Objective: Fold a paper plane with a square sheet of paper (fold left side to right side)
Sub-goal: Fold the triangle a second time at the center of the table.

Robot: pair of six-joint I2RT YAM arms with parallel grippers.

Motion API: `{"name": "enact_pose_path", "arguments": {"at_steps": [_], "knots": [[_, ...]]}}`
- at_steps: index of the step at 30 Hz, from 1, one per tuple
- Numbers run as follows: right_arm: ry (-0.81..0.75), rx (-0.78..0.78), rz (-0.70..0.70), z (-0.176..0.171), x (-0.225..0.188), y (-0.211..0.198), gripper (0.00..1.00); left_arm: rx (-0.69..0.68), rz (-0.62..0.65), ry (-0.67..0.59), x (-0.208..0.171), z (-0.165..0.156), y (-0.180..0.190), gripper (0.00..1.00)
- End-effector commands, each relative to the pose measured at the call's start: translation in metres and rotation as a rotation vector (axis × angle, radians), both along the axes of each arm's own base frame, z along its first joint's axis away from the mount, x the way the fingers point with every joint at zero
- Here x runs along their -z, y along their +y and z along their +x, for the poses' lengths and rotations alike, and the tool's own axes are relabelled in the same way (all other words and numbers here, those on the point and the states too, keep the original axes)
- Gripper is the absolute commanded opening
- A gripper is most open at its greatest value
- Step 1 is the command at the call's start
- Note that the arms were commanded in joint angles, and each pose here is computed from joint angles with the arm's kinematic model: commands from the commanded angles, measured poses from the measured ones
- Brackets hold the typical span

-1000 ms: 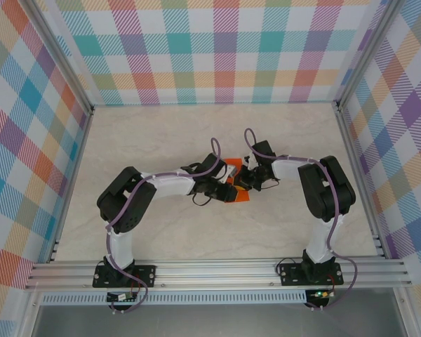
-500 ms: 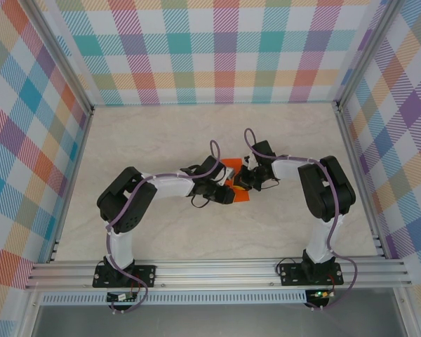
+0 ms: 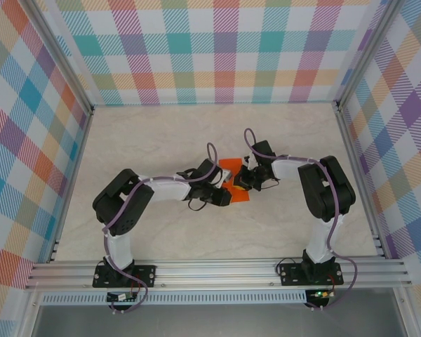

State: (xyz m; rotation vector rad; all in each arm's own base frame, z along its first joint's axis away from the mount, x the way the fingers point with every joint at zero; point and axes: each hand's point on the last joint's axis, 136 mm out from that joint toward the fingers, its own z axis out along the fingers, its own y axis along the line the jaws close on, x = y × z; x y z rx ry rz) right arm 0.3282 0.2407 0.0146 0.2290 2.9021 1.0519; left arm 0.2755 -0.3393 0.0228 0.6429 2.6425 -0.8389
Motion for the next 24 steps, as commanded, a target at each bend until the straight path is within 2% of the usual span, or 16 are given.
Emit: {"name": "enact_pose_path", "arguments": {"at_steps": [1,8,16,24], "knots": [[0.09,0.002,-0.128,-0.021,0.03,-0.019,0.05,0.002,0.1,0.083,0.019,-0.027,0.031,0.18],[0.09,0.003,-0.126,-0.02,0.03,-0.02,0.05,-0.026,0.091,0.067,0.01,-0.03,0.039,0.16],[0.09,0.002,-0.123,-0.021,0.028,-0.019,0.05,-0.02,-0.042,-0.002,-0.044,-0.011,0.014,0.16],[0.087,0.002,-0.12,-0.02,0.026,-0.019,0.05,0.021,-0.087,0.031,-0.035,0.004,-0.014,0.16]]}}
